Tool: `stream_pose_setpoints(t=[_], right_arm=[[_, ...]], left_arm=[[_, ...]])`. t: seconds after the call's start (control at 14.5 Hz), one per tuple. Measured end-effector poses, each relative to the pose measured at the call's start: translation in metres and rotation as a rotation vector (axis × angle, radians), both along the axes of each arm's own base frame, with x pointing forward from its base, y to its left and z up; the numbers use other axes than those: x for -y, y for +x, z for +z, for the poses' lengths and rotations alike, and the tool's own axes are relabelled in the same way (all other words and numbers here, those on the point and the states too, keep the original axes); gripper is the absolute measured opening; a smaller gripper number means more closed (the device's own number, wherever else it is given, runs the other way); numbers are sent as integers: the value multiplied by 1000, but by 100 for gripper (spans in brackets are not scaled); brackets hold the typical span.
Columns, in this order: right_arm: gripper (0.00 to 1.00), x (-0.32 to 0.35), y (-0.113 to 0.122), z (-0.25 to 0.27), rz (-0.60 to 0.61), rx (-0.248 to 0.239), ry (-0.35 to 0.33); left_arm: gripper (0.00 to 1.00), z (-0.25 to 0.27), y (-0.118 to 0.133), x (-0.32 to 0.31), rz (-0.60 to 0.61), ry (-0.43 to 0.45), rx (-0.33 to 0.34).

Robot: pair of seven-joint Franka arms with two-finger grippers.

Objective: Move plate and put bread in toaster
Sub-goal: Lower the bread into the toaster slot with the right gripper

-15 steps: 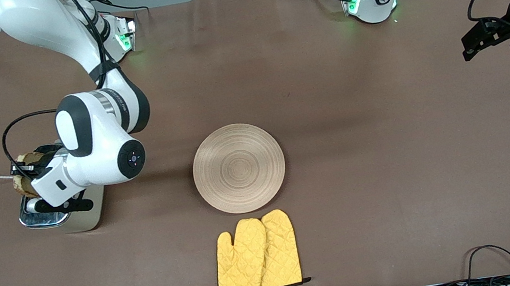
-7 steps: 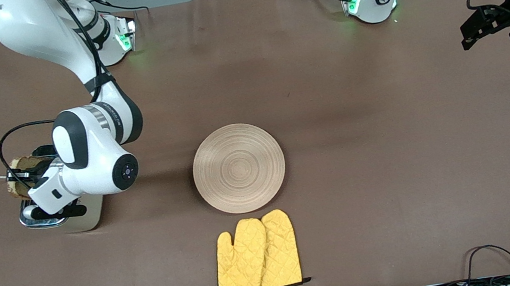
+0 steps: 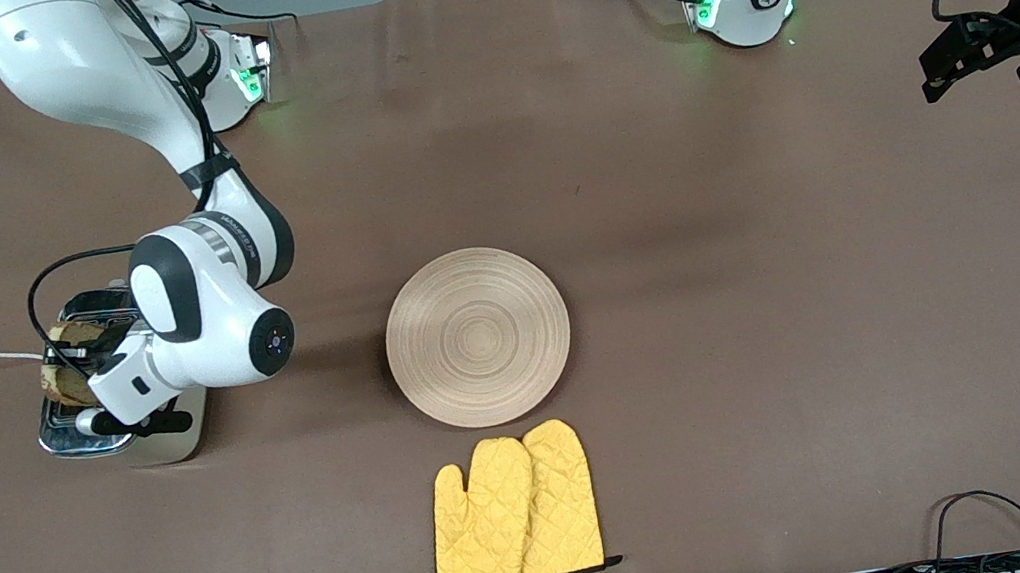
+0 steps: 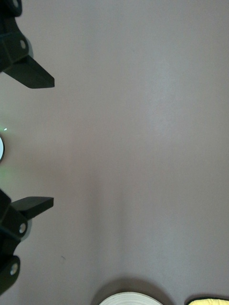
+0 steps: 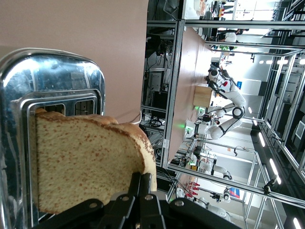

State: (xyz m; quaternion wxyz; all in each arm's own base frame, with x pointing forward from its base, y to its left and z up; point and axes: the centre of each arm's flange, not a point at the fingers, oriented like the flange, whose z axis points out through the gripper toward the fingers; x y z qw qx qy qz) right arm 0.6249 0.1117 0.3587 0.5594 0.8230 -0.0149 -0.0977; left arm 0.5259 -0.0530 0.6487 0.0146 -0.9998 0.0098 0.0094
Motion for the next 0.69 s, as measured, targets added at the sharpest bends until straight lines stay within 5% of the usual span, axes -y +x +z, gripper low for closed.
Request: stream_pose_setpoints(t=[0.41,0.69], right_arm=[[4,5,4,-15,-12,32,-2],[42,4,4,-22,-14,33,-7]], left_arm=[[100,-1,0,0,1,0,-1],[100,-1,0,0,1,0,-3]])
